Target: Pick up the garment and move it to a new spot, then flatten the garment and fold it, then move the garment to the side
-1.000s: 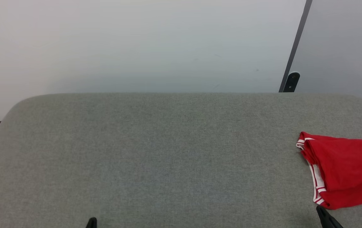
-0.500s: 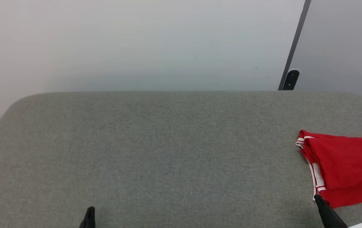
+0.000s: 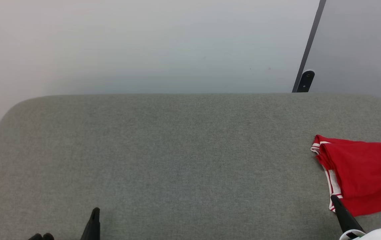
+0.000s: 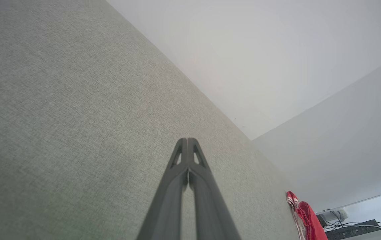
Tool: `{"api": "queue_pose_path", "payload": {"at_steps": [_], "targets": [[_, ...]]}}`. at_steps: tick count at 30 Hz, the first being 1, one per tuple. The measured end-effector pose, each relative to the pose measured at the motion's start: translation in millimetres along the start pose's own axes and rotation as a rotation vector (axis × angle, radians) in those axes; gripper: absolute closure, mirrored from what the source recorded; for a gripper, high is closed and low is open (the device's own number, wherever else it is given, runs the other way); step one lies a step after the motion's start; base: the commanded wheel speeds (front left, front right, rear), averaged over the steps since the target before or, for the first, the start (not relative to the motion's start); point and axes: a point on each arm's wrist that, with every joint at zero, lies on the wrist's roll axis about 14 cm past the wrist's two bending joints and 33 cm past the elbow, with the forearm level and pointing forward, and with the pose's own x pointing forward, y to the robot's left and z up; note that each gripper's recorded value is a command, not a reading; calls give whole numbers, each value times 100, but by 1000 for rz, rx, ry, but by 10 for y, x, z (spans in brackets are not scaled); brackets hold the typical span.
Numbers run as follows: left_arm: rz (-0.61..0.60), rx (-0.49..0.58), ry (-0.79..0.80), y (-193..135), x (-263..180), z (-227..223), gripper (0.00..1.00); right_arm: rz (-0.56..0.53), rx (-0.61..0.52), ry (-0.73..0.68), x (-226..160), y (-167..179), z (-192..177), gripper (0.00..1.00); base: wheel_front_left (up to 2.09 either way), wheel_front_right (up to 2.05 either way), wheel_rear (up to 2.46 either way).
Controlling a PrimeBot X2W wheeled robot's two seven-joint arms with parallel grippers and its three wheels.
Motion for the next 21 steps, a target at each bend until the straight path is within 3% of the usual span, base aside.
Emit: {"api": "queue_pose_path", "payload": {"at_steps": [21], "targets": [[-15,-247,12,-86,178,28,100,23,240,-57,122,21,93,100,0,0,0]]}}
